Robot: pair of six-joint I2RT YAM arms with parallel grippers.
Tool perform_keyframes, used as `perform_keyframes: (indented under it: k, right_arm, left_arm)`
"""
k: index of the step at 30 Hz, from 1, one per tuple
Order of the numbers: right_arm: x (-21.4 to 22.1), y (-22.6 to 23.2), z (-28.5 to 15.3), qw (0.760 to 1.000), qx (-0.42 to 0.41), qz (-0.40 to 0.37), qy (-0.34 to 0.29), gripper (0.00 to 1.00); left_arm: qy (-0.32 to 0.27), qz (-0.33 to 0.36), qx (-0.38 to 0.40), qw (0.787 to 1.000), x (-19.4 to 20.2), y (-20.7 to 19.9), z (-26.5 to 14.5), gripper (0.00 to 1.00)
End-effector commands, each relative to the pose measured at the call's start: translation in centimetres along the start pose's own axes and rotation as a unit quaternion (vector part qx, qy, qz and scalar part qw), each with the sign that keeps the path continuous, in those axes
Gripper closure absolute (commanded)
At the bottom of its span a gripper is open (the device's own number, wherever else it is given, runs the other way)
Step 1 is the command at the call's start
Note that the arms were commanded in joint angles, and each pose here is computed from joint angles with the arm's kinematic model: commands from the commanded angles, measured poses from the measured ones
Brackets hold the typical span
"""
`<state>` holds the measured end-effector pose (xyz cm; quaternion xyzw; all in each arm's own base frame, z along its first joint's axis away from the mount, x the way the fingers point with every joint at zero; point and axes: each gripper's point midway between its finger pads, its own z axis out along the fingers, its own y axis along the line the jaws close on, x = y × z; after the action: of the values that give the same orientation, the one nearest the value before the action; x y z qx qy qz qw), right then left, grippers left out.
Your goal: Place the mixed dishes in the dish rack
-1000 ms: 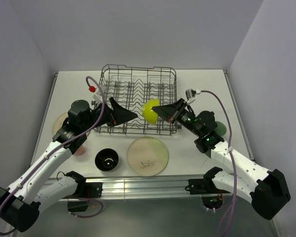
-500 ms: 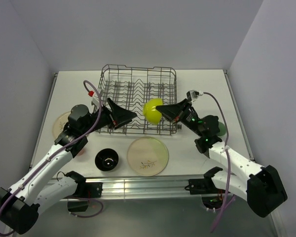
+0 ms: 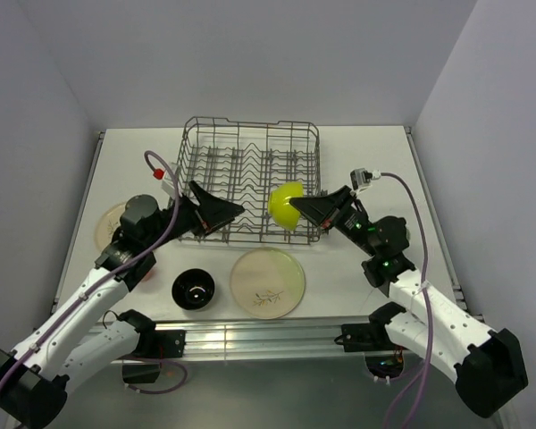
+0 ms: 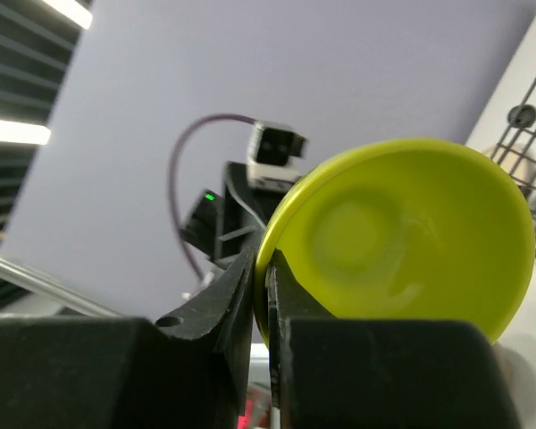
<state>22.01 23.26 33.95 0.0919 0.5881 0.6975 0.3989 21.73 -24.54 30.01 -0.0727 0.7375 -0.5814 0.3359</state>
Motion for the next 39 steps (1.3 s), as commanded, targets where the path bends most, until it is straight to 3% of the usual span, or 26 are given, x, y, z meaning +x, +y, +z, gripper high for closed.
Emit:
perform_keyframes:
  k: [1, 11, 15, 21, 32, 39]
  right_arm:
    - [-1.5, 5.0, -1.1, 0.991, -0.123, 0.035, -0.043, 1.00]
    - [-2.5, 7.7, -2.1, 0.972, -0.212, 0.081, -0.059, 1.00]
    - [-3.1, 9.4, -2.9, 0.954, -0.269, 0.113, -0.061, 1.00]
    - [-4.4, 10.6, -2.6, 0.930, -0.322, 0.168, -0.061, 1.00]
    - [-5.3, 15.4, -2.4, 0.922, -0.355, 0.141, -0.056, 1.00]
    - [-6.2, 17.2, -2.9, 0.906, -0.392, 0.147, -0.063, 1.00]
  left_arm:
    - [0.003, -0.044, 0.072, 0.996, 0.9, -1.6, 0.1, 0.04]
    - [-0.022, -0.182, 0.115, 0.976, -0.3, -4.2, 0.1, 0.01]
    - [-0.022, -0.250, 0.141, 0.958, -1.2, -5.6, 0.3, 0.01]
    - [-0.021, -0.266, 0.180, 0.947, -2.5, -8.6, 1.0, 0.01]
    - [-0.023, -0.296, 0.159, 0.942, -2.7, -7.6, 2.2, 0.01]
    - [-0.009, -0.329, 0.196, 0.924, -3.8, -10.2, 2.6, 0.01]
